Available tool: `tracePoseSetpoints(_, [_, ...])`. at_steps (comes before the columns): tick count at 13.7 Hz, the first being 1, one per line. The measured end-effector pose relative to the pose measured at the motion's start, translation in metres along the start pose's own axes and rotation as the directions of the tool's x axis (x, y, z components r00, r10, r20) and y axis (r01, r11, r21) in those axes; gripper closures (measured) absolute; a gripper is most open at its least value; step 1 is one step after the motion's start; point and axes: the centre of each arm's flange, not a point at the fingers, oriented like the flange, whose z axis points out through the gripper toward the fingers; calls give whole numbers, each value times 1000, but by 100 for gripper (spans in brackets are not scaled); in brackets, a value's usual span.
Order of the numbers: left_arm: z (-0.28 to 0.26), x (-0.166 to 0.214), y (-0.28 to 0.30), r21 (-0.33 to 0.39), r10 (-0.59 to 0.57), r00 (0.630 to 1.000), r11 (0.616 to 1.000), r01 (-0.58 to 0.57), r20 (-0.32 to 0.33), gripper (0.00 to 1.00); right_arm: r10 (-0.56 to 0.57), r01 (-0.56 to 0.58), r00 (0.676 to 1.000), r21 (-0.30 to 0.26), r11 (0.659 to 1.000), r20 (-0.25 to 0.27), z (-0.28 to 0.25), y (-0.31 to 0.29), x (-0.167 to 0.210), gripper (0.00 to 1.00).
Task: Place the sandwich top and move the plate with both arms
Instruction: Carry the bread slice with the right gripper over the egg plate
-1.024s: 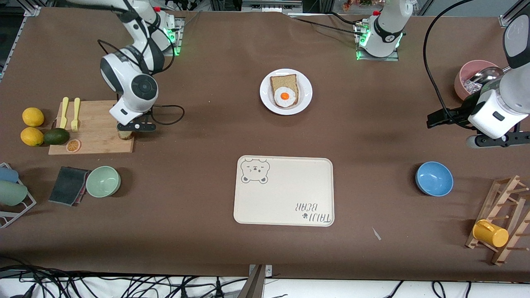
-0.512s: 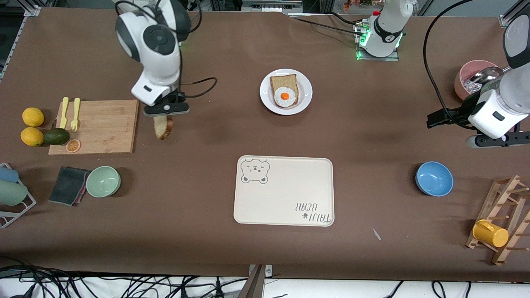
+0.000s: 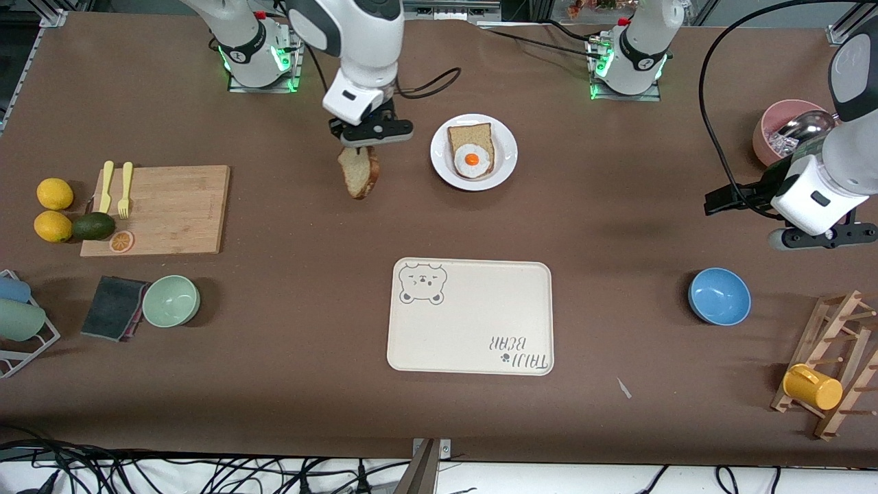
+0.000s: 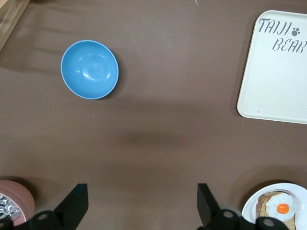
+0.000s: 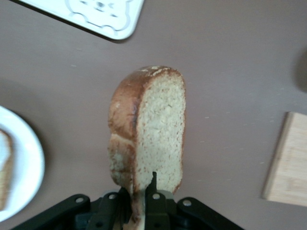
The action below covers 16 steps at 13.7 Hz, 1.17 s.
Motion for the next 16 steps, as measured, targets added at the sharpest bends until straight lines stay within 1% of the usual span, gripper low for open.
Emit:
tracePoseSetpoints(3, [2, 1, 0, 0, 1, 1000, 1000, -1, 4, 0, 58, -58, 998, 3, 998, -5, -8, -40, 8, 88])
tracePoseSetpoints(5, [3, 2, 0, 0, 1, 1000, 1000, -1, 5, 0, 81, -81, 996, 2, 997, 30, 3, -78, 4, 88])
tracePoseSetpoints(6, [4, 2, 0, 0, 1, 1000, 1000, -1, 6, 0, 103, -101, 993, -24, 995, 50, 11, -97, 0, 88])
tracePoseSetpoints(7, [4, 2, 0, 0, 1, 1000, 1000, -1, 8, 0, 132, -129, 989, -59, 990, 62, 20, -114, -3, 88])
tracePoseSetpoints(8, [6, 3, 1, 0, 1, 1000, 1000, -1, 10, 0, 156, -150, 985, -82, 985, 74, 26, -130, -4, 88])
tracePoseSetpoints(10, [9, 5, 1, 0, 1, 1000, 1000, -1, 16, 0, 175, -165, 978, -98, 981, 109, 33, -158, -5, 88])
tracePoseSetpoints(11, [12, 6, 1, 0, 1, 1000, 1000, -1, 20, 0, 185, -173, 974, -101, 980, 127, 38, -170, -6, 88])
tracePoseSetpoints(13, [13, 7, 1, 0, 1, 1000, 1000, -1, 22, 0, 206, -195, 966, -84, 977, 157, 45, -195, -13, 88])
tracePoseSetpoints(15, [13, 7, 1, 0, 1, 1000, 1000, -1, 22, 0, 200, -190, 964, -72, 979, 177, 52, -218, -24, 88])
tracePoseSetpoints(16, [13, 7, 1, 0, 1, 1000, 1000, -1, 22, 0, 201, -190, 962, -75, 979, 184, 57, -227, -31, 88])
